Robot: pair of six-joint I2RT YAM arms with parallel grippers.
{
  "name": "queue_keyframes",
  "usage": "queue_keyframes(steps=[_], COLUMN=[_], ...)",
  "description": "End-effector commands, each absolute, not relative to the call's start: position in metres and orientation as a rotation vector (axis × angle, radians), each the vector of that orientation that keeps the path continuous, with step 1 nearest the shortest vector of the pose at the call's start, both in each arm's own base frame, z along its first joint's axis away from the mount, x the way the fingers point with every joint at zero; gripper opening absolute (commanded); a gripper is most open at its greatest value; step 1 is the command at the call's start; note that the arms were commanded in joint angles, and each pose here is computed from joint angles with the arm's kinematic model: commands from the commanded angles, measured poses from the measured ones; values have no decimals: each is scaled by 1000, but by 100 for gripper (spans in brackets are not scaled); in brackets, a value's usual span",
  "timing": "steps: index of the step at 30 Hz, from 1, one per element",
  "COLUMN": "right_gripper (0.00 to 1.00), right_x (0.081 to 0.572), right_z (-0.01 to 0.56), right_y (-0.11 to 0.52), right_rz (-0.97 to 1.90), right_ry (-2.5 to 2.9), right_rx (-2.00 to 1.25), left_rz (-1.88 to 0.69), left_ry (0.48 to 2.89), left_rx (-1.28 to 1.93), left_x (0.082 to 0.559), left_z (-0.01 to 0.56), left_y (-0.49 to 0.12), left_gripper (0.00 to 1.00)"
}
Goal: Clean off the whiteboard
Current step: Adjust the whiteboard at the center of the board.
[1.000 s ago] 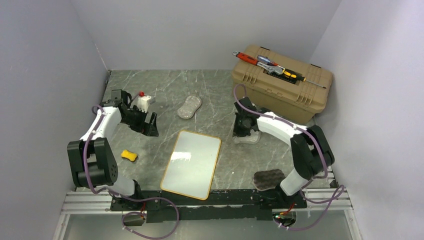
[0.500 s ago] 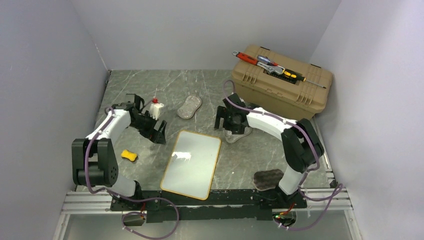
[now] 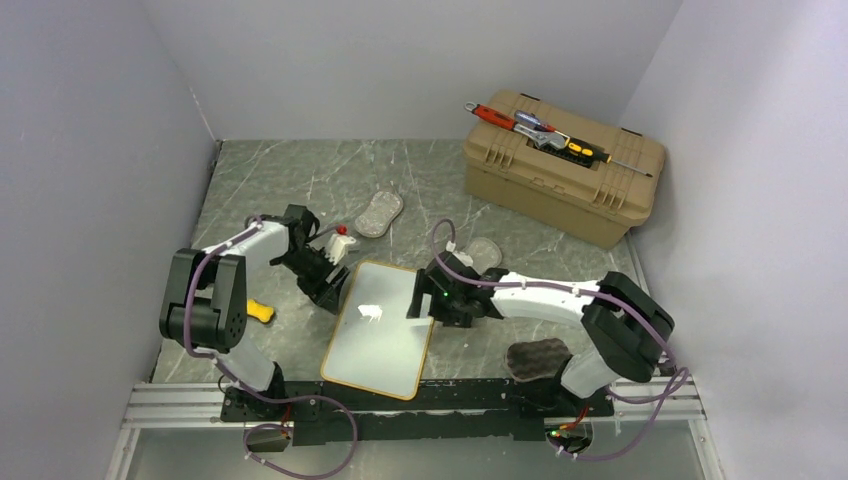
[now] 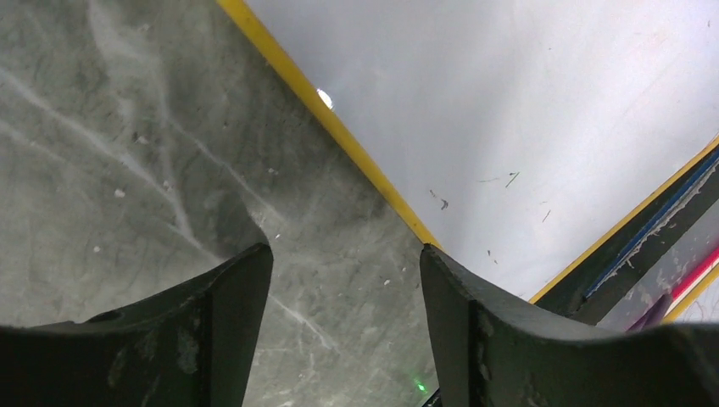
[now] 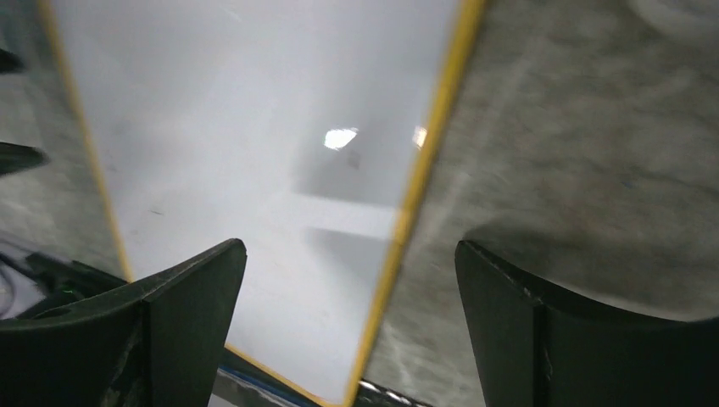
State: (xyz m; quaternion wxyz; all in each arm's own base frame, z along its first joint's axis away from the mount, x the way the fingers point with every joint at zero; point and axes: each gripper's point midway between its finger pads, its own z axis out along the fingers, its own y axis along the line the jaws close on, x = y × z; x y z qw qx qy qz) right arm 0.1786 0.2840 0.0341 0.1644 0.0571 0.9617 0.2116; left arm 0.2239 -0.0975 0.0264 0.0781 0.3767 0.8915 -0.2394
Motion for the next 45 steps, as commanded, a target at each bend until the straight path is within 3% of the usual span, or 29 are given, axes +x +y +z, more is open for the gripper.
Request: queue_keyframes(steps=[1,12,25,34,45], right_gripper=[97,96,91,87,88], right_x=[173,191,252,245,236], right_z=[7,-1,93,125,121], right_y=[290,302,329,320,301], right_rz=[571,647,1103,1182,1118], right_ry=[2781,2760,2557,2471,2473], right_rx=[288,504,562,585,642], left_rz=[-745,-831,-1071,-1112,-1142], left_ry=[2642,2725,2687,2599,2511], left_rx=[1224,1306,1315,1322,1347], left_x=[225,219,216,227,250], left_z=[23,3,16,24,33], left_y=[-109,-136,-183,-195,-220], left_gripper=[68,58,50,45,42])
